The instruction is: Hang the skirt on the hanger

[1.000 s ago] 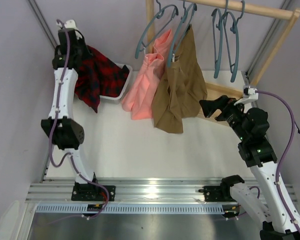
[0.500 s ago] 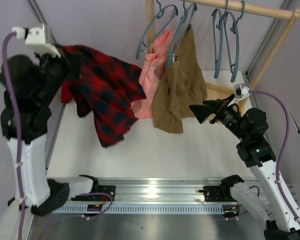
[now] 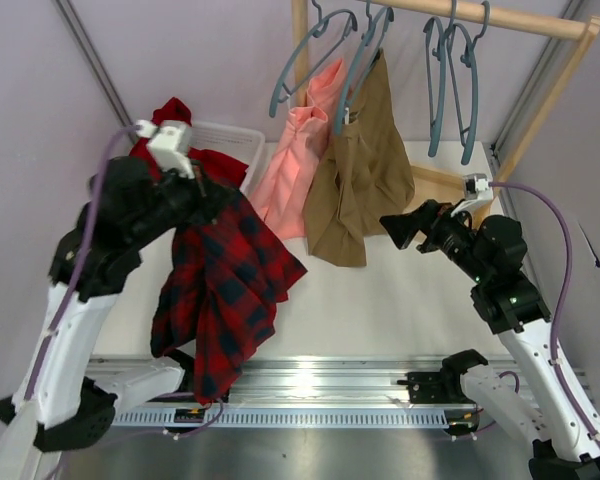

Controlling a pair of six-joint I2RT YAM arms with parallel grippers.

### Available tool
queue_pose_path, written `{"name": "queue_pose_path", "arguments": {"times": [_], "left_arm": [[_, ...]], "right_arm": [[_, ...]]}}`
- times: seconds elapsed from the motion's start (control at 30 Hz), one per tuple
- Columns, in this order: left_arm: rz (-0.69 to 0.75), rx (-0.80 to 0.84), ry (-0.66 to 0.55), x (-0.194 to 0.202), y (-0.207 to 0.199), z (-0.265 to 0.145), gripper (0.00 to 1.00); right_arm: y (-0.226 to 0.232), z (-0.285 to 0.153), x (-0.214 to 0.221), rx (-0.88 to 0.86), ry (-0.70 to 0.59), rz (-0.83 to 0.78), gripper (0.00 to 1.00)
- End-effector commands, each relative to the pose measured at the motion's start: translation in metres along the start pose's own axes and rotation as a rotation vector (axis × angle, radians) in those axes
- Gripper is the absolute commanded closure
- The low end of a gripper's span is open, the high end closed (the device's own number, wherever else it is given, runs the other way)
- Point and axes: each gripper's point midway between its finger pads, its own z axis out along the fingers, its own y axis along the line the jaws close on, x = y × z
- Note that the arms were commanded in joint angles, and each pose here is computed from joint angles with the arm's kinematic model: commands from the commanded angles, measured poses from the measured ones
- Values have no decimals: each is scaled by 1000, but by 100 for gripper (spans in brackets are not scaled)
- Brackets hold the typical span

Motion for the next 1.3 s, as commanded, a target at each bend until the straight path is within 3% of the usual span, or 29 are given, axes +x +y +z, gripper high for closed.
{"name": "queue_pose_path", "arguments": {"times": [0.0,0.13,0.37,0.5,0.57,0.63,0.7,0.77,1.07,1.2,1.27], "left_arm": [[-14,46,-20,-2,-28,26,100],[24,17,66,36,-51,63,100],[-26,139,169,92,-112,116,100],[28,126,261,126,-117,145,100],[53,119,339,153,-116,158,94],[69,128,392,170,-117,163,78],[100,150,440,183,-125,164,5],[130,122,457,187,-122,163,1],[168,-53,455,179,-72,116,1],[123,-71,446,187,-60,96,1],[123,-106,496,213,-44,89,1]], "right_arm": [[-17,-6,10,102,31,28,1],[-24,-21,13,145,22,3,1],[-45,-44,10,289,-16,-6,1],[-42,-41,24,256,43,5,0],[-37,-37,24,226,53,7,1],[-32,-32,23,196,55,7,1],[-33,-27,23,193,56,9,1],[-34,-25,23,195,60,6,0],[-45,-20,39,236,118,45,1],[-40,-14,50,190,153,69,1],[-37,-8,55,170,177,77,1]]}}
